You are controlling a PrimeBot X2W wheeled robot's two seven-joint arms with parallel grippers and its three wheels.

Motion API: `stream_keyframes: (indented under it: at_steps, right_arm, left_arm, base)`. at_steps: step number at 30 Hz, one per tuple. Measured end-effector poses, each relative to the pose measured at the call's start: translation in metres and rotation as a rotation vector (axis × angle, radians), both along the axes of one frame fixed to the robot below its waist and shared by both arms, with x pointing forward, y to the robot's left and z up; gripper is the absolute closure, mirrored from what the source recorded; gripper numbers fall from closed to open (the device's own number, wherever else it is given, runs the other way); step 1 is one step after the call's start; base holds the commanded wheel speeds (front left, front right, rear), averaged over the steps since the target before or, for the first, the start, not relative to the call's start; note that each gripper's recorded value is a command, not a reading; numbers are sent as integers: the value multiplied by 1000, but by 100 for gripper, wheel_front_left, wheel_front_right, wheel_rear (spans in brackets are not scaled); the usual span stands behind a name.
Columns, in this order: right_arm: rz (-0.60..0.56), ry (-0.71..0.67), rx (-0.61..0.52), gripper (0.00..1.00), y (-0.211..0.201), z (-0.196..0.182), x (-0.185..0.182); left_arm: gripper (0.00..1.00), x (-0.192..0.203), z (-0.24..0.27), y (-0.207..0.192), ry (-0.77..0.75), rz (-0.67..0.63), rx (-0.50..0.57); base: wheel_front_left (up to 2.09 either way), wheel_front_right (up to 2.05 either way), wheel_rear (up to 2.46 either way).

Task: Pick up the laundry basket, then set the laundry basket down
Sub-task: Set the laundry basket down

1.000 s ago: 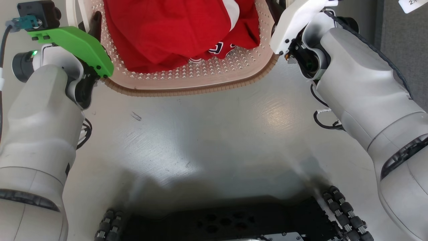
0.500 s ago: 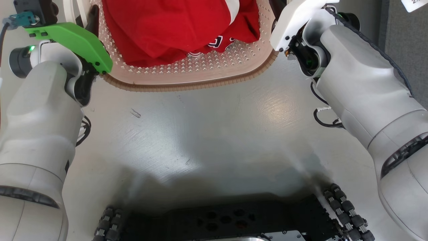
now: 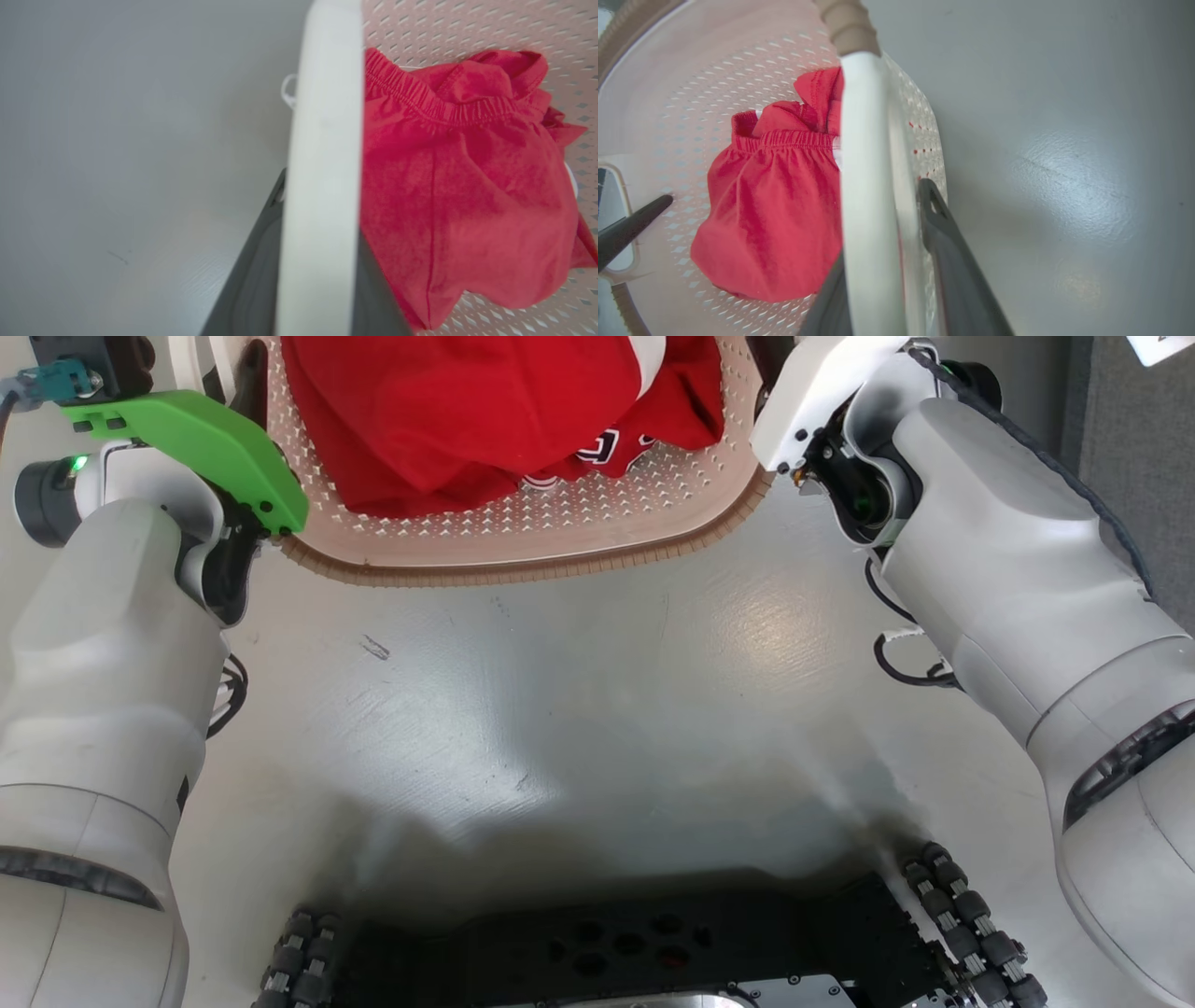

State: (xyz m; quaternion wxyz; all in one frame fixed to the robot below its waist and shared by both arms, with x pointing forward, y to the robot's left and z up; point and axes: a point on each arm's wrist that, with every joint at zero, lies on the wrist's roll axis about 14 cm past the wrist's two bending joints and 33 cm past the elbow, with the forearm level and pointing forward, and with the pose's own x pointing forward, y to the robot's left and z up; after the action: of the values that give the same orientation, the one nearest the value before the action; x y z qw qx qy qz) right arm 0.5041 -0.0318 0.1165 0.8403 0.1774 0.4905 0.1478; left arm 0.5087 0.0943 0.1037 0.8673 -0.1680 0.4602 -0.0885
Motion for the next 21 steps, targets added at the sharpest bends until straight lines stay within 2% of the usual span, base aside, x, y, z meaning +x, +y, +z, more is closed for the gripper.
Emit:
stream_keyframes:
  at_steps: [1,2,21]
  right_arm:
    - [-1,-2,0,21,0,0,1]
    - [-4,-5,0,0,0,0,1]
    - [-24,-33,-15,0,-7,5,6]
  left_arm:
    - [13,-1,-1,1,3,0,2]
    - [0,-2,-2,1,6,0,4]
    - [0,-2,2,10,-4,6,31]
  base:
    - [0,0,0]
    - [0,0,0]
    - [0,0,0]
